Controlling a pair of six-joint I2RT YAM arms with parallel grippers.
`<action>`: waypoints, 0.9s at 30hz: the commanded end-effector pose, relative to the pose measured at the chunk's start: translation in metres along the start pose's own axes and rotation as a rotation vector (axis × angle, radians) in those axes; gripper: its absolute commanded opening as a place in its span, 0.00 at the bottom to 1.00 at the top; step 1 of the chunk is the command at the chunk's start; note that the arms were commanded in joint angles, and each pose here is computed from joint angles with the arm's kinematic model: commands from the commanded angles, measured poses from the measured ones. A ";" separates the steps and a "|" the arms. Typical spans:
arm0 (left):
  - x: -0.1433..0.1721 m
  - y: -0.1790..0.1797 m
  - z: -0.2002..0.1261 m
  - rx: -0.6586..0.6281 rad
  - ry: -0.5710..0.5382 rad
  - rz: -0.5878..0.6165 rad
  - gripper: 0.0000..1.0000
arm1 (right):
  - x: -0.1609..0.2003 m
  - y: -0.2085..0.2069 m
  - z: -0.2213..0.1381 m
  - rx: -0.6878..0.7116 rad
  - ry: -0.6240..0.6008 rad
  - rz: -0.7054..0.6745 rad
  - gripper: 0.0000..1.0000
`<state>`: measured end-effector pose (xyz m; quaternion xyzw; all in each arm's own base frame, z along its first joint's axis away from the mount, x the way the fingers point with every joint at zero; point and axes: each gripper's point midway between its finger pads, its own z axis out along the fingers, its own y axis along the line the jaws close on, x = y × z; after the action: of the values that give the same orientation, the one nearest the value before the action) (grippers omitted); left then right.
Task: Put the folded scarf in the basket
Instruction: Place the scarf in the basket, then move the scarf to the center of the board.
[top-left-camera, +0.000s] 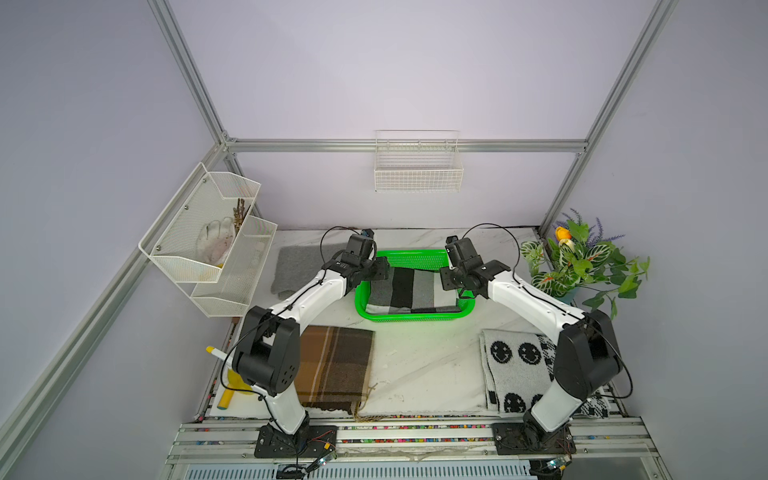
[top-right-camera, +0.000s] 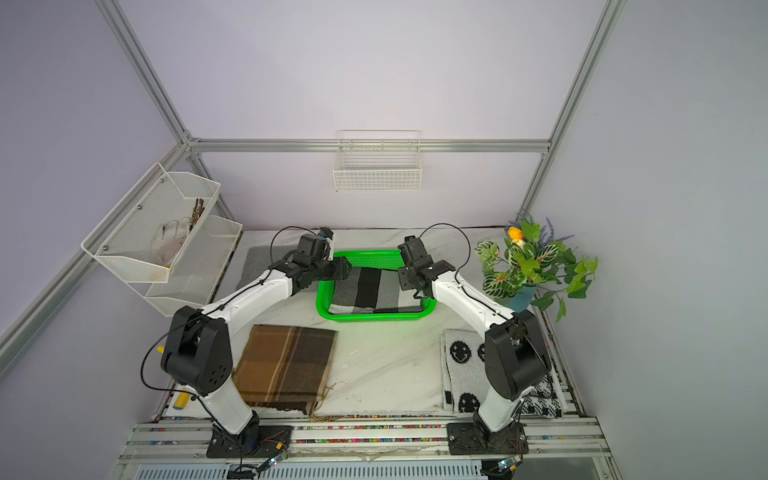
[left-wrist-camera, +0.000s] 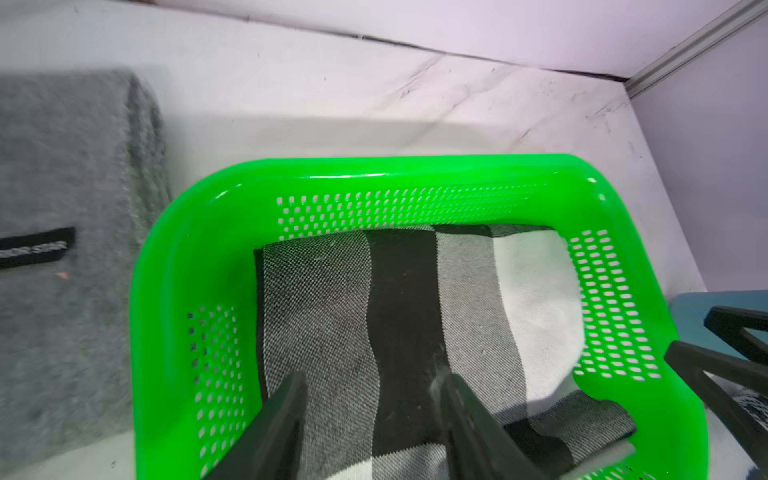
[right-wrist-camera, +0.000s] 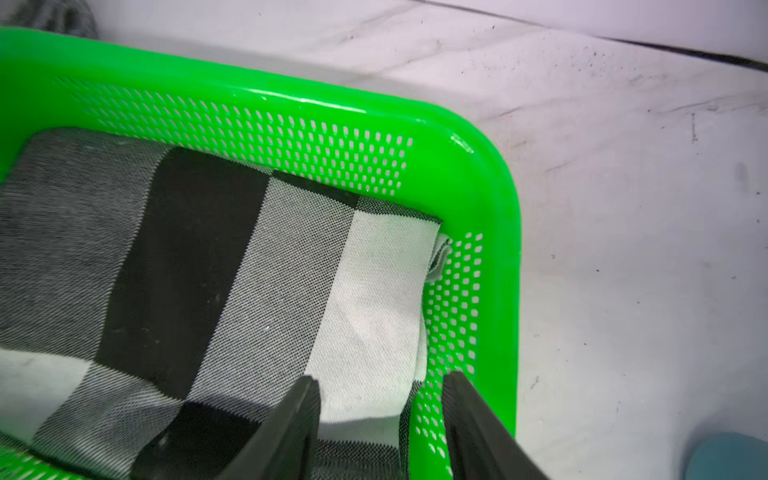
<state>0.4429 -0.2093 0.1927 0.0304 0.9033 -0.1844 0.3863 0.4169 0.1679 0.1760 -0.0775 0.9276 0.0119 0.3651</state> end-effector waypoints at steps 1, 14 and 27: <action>-0.013 -0.033 -0.054 -0.003 -0.107 0.103 0.56 | -0.004 -0.003 -0.037 -0.036 -0.071 0.037 0.54; 0.142 -0.200 -0.095 0.518 -0.036 0.050 0.61 | 0.011 -0.006 -0.109 -0.196 -0.282 0.116 0.55; 0.249 -0.280 -0.012 0.633 0.060 -0.017 0.73 | 0.002 -0.023 -0.145 -0.171 -0.393 0.153 0.55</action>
<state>0.1854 -0.4627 0.0617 0.1952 0.8584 -0.3766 0.2884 0.3222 0.1361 0.2712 -0.0459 0.8497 0.1270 0.5097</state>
